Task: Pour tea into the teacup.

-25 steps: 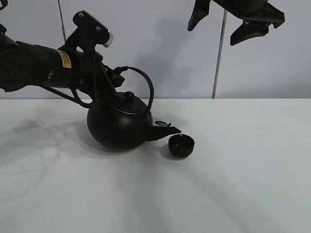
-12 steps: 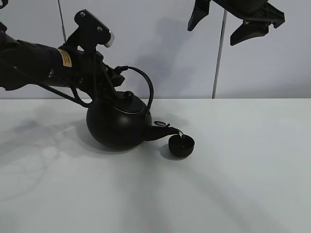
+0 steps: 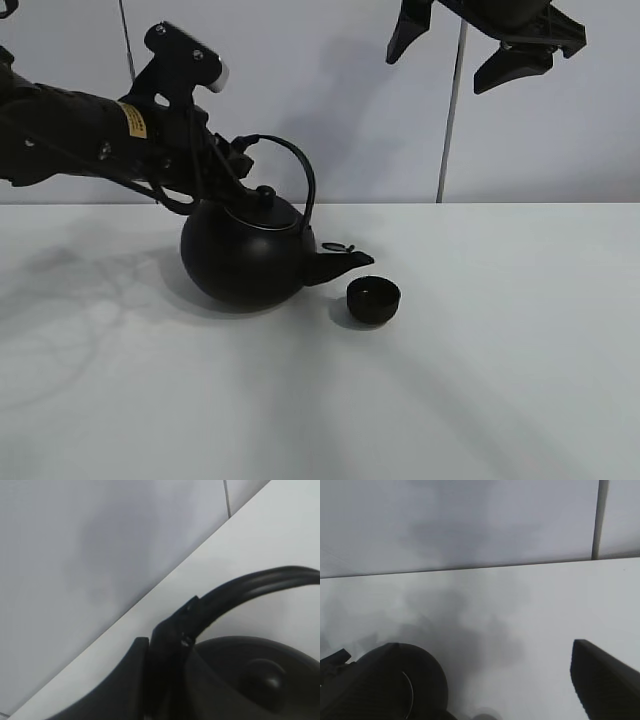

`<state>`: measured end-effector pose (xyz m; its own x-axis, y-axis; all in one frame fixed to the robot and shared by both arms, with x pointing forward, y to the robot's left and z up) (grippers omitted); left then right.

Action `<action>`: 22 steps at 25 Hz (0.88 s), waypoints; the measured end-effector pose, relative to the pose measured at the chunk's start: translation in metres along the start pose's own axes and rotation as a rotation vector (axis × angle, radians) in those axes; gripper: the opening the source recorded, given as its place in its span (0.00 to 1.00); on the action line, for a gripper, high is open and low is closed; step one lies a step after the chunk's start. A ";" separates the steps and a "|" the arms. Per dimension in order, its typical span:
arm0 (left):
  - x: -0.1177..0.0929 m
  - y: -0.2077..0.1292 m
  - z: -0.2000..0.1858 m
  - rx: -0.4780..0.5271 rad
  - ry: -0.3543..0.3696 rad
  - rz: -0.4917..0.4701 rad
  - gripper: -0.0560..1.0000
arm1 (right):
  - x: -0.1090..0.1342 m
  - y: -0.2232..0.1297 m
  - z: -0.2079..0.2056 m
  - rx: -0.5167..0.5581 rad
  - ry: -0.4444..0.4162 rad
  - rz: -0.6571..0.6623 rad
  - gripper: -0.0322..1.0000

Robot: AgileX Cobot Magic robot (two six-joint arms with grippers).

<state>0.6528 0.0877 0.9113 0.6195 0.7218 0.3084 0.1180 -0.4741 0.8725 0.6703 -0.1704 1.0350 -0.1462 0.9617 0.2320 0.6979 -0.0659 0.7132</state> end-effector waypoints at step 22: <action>0.025 -0.034 -0.075 -0.178 0.247 -0.292 0.16 | 0.000 0.000 0.000 -0.003 0.000 0.000 0.64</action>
<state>0.6064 0.1599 0.9177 0.3728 0.9224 0.1010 0.1114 -0.1525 0.9820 0.6706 -0.1704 1.0353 -0.1465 0.9616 0.2322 0.6958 -0.0667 0.7151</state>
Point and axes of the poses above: a point on each arm's last joint axis where the gripper is mounted, z pointing out along that axis toward the gripper, x along the wrist's bending axis when the last joint is at zero, y = z × x, the point moved 6 cm from there along z, pointing out along that axis toward the gripper, and after that the axes turned 2 degrees about -z, right-handed, at the moved point
